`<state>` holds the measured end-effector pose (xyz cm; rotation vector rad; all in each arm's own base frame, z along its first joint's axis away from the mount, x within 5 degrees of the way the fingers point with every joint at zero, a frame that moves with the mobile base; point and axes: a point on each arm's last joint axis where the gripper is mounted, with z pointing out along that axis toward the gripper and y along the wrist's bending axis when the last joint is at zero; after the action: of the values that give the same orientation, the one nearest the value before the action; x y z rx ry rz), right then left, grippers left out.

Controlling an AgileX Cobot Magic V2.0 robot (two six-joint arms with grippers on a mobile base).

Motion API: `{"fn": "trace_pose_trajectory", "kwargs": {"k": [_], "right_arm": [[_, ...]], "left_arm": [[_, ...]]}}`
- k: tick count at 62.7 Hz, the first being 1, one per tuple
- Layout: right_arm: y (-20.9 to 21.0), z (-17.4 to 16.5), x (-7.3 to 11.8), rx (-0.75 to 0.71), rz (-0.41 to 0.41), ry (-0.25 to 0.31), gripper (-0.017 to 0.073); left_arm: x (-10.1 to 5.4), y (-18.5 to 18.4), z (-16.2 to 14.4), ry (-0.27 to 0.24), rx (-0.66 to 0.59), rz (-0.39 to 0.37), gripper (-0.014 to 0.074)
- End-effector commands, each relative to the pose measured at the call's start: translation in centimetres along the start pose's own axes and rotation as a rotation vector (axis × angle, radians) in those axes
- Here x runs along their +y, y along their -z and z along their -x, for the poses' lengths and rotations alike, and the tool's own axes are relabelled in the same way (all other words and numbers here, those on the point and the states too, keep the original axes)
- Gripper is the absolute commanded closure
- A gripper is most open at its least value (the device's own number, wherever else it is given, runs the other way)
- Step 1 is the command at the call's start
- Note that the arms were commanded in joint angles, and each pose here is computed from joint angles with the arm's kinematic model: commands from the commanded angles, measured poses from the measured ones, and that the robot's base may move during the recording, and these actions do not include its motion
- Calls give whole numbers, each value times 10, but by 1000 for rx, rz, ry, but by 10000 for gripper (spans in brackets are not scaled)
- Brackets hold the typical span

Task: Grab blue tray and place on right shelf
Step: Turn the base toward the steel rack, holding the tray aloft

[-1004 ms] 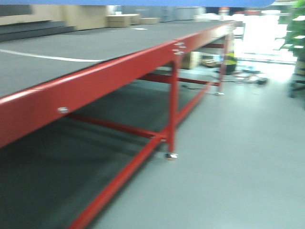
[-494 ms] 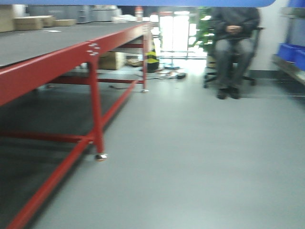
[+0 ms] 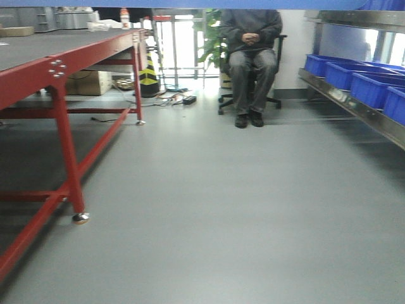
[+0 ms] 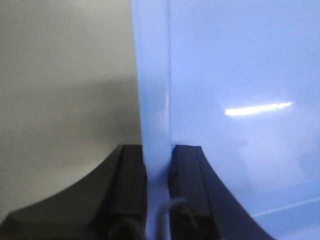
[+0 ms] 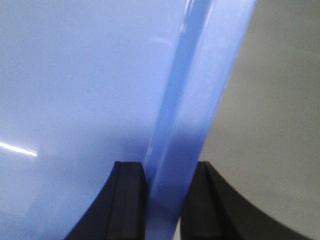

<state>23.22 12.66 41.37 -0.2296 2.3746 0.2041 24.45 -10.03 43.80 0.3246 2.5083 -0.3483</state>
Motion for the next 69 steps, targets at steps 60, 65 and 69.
{"fn": "trace_pose_trajectory", "kwargs": {"k": [60,65,69], "right_arm": [[16,10,-1,-115,16,48,491],[16,10,-1,-115,16,48,491],[16,10,-1,-115,16,48,491]], "left_arm": [[-10,20,3,-32,-95,-59,642],[-10,20,3,-31,-95,-60,642],[-10,20,3,-31,-95,-60,642]]}}
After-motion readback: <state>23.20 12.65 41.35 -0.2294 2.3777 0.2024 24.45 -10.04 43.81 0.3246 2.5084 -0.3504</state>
